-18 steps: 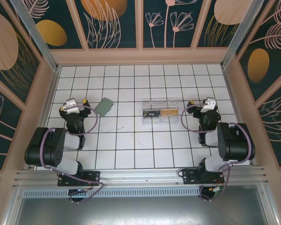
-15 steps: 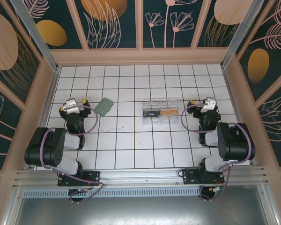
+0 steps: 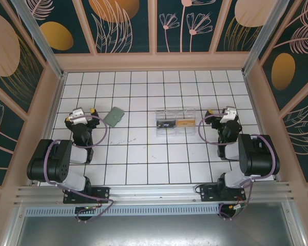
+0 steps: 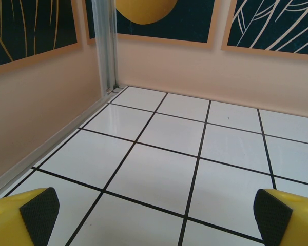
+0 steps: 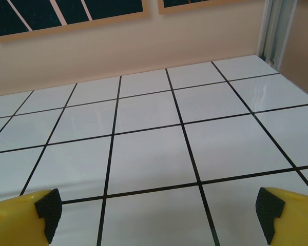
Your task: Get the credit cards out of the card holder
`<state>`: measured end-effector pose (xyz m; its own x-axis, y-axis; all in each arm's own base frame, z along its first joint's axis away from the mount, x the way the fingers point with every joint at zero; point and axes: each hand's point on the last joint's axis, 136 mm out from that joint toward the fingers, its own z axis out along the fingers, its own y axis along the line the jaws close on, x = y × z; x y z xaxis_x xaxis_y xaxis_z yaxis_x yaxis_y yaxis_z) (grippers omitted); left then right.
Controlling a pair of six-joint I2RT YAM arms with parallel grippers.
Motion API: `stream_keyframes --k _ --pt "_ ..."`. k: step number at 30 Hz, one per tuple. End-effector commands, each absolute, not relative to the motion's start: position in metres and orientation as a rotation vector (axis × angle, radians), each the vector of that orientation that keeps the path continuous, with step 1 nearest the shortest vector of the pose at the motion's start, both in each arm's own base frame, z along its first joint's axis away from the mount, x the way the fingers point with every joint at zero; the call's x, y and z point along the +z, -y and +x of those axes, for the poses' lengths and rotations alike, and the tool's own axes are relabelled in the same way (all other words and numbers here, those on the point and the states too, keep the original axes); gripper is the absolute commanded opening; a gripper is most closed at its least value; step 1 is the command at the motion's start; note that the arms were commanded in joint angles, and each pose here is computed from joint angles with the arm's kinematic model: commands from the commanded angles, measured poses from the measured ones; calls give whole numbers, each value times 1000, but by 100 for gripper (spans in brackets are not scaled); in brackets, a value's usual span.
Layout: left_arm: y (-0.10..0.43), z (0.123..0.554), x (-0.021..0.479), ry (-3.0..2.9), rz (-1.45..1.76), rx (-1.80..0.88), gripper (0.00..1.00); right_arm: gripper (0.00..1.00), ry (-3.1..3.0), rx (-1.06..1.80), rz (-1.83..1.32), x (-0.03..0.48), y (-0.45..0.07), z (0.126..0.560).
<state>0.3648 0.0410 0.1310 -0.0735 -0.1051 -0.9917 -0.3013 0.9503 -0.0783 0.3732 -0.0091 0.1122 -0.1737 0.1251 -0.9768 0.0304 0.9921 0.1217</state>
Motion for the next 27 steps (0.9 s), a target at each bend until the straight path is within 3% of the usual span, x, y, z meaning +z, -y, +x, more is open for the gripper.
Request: stream_keyframes --k 1,11,17,21,25,27 --pt "-40 366 139 -1611 -304 157 99 99 -1722 92 91 120 7 378" --pt "-40 371 148 -1625 -301 161 99 99 -1715 61 119 124 10 378" --pt "-85 369 197 -1652 -681 295 99 99 -1759 47 266 154 22 380" --pt "-78 363 226 -1662 -873 111 99 99 -1705 150 416 180 26 372" --pt "-43 365 224 -1715 -823 -167 99 99 -1677 305 762 189 40 361" --pt "-28 362 212 -1730 -794 -279 99 99 -1686 378 742 198 32 360"
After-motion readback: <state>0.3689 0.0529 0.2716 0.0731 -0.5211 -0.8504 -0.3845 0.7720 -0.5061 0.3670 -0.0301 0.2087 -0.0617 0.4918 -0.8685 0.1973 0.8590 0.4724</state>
